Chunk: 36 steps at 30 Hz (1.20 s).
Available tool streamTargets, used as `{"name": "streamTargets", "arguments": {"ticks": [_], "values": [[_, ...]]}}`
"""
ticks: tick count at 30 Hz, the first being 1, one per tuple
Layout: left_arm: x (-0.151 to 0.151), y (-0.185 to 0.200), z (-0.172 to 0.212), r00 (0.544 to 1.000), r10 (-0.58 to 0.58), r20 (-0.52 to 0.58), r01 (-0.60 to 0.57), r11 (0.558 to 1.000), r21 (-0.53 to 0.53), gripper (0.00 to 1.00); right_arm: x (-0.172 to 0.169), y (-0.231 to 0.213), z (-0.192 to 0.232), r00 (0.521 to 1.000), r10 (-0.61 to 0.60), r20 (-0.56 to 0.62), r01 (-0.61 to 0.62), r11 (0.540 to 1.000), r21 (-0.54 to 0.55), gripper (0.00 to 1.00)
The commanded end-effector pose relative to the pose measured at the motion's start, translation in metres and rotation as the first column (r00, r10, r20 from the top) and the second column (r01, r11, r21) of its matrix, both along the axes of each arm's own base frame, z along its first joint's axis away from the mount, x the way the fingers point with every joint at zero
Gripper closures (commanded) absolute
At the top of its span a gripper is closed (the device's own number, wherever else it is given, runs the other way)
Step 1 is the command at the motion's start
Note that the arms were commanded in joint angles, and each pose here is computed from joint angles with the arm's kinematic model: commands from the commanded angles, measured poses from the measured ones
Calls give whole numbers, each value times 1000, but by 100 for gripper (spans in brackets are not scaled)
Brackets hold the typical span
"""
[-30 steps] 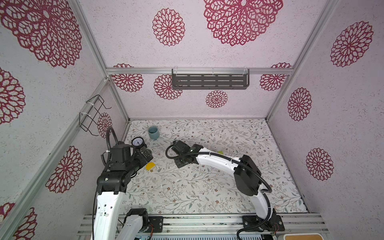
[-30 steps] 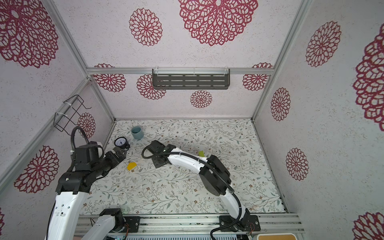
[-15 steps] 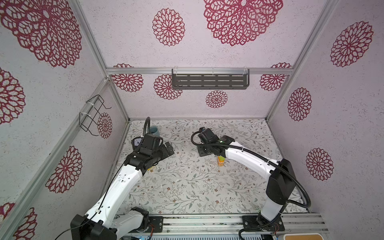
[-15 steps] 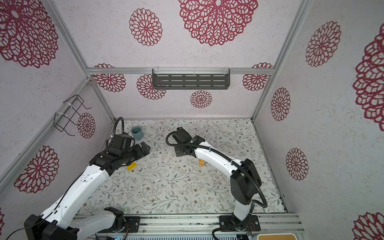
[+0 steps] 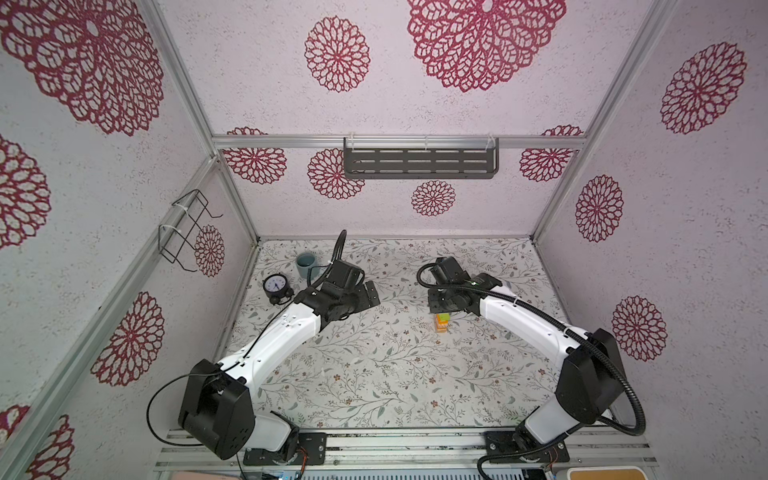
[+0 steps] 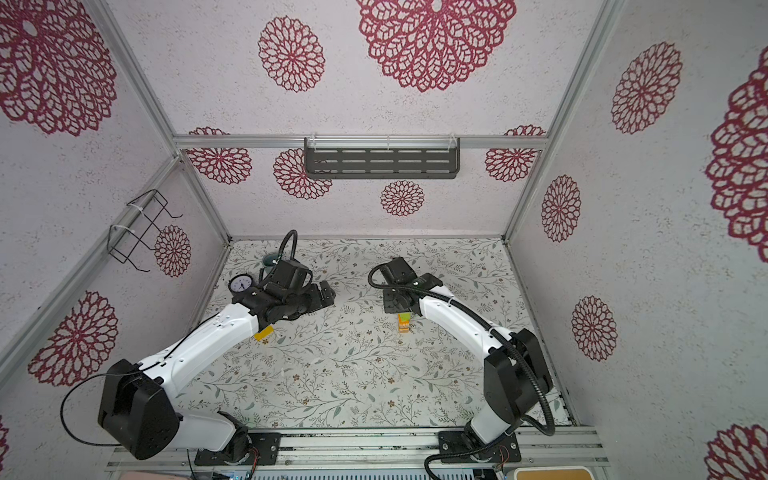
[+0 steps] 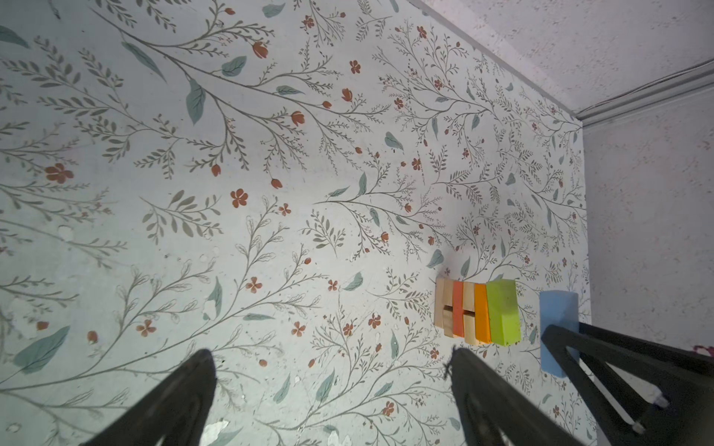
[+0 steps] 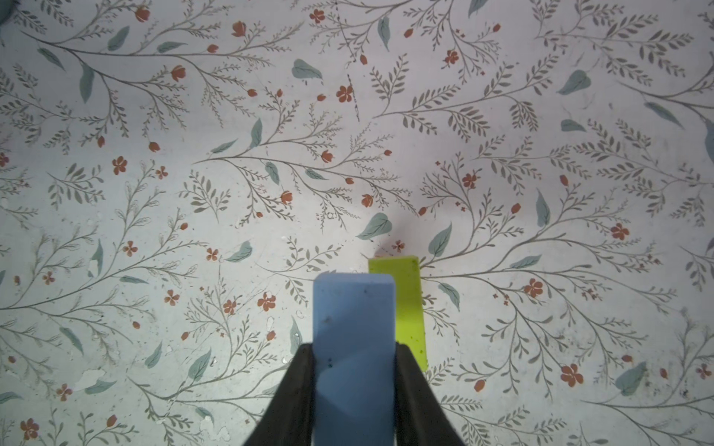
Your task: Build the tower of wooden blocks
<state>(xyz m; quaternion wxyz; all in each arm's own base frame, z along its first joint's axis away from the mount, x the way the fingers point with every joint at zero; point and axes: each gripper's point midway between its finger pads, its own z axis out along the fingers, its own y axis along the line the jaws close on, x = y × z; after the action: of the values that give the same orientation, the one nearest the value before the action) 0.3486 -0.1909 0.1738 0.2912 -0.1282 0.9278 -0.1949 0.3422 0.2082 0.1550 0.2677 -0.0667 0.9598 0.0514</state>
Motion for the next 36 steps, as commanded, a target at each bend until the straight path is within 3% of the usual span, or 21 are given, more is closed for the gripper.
{"name": "streamTargets", "arguments": {"ticks": [1,36], "values": [[6,-6,4,1000,7,20,-6,1000,-14,3,2,-15,16,998,-38,42,38,999,-3,74],[7,-6,-15,1000,-3,-27,4,1000,25,3,8,-15,-27,998,13,-66,-15,999,-34,70]]}}
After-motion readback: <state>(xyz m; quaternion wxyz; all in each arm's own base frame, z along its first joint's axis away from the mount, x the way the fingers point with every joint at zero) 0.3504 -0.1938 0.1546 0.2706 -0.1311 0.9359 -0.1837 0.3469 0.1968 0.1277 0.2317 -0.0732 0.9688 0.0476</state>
